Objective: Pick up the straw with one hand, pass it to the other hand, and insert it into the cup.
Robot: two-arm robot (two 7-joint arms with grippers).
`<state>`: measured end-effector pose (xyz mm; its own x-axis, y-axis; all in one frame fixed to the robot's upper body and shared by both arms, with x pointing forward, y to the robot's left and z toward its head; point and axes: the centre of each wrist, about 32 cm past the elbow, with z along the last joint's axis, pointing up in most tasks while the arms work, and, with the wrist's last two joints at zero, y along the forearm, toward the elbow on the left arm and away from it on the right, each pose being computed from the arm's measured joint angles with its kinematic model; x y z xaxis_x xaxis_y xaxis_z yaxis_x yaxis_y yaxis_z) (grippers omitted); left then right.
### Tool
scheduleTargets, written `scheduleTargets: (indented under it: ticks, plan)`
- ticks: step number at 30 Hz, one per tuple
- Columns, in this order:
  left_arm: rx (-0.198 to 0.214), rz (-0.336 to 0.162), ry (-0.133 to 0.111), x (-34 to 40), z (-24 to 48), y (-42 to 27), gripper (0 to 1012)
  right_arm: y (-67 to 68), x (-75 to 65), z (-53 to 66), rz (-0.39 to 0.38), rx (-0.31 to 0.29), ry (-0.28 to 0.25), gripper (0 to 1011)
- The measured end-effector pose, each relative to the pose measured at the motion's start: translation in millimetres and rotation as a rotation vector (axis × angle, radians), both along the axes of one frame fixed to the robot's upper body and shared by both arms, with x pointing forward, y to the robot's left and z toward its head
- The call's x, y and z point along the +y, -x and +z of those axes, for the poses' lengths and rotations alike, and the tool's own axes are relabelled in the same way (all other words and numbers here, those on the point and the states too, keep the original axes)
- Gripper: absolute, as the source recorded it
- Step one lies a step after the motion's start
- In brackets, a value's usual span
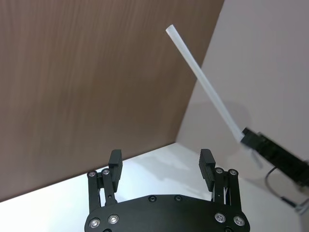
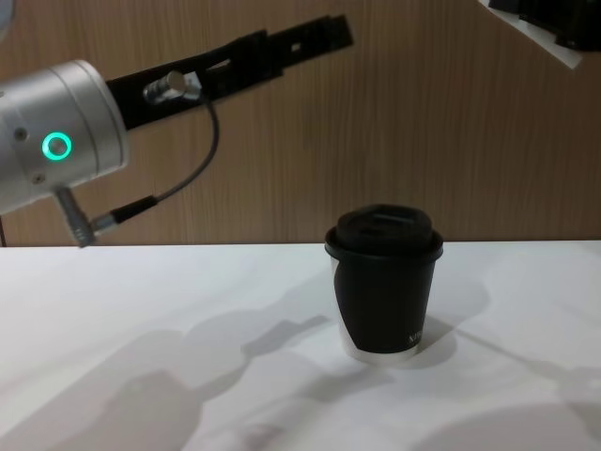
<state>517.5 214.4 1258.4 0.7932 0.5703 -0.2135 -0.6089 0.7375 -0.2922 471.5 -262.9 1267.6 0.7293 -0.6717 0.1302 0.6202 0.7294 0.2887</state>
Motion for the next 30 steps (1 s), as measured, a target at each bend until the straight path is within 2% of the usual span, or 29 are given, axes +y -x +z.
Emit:
scheduleTargets:
  ticks: [1,2,5,6,12,21,23,25,26,30]
  plan:
    - [0.005,-0.011,0.011,-0.7,-0.2,-1.1,1002,0.0,0.0,0.0,0.0,0.0,0.0,2]
    - [0.018,-0.032,0.034,-2.4,-1.0,-4.1,1003,0.0,0.0,0.0,0.0,0.0,0.0,2]
    - [0.036,-0.067,0.07,-6.0,-2.1,-8.4,1003,0.0,0.0,0.0,0.0,0.0,0.0,2]
    - [0.047,-0.087,0.091,-8.3,-2.7,-11.2,1003,0.0,0.0,0.0,0.0,0.0,0.0,2]
    - [0.089,-0.162,0.163,-18.1,-5.4,-22.8,1003,0.0,0.0,0.0,0.0,0.0,0.0,2]
    - [0.127,-0.242,0.24,-27.4,-7.8,-36.2,1003,0.0,0.0,0.0,0.0,0.0,0.0,2]
    - [0.133,-0.271,0.266,-29.9,-8.2,-40.1,1003,0.0,0.0,0.0,0.0,0.0,0.0,2]
    - [0.134,-0.278,0.272,-30.3,-8.5,-41.1,1003,0.0,0.0,-0.1,0.0,0.0,0.0,2]
    - [0.138,-0.292,0.287,-31.4,-8.8,-43.2,1003,0.0,0.0,0.0,0.0,0.0,0.0,2]
    - [0.143,-0.324,0.319,-33.2,-9.6,-47.4,1003,0.0,0.0,0.0,0.0,0.0,0.0,2]
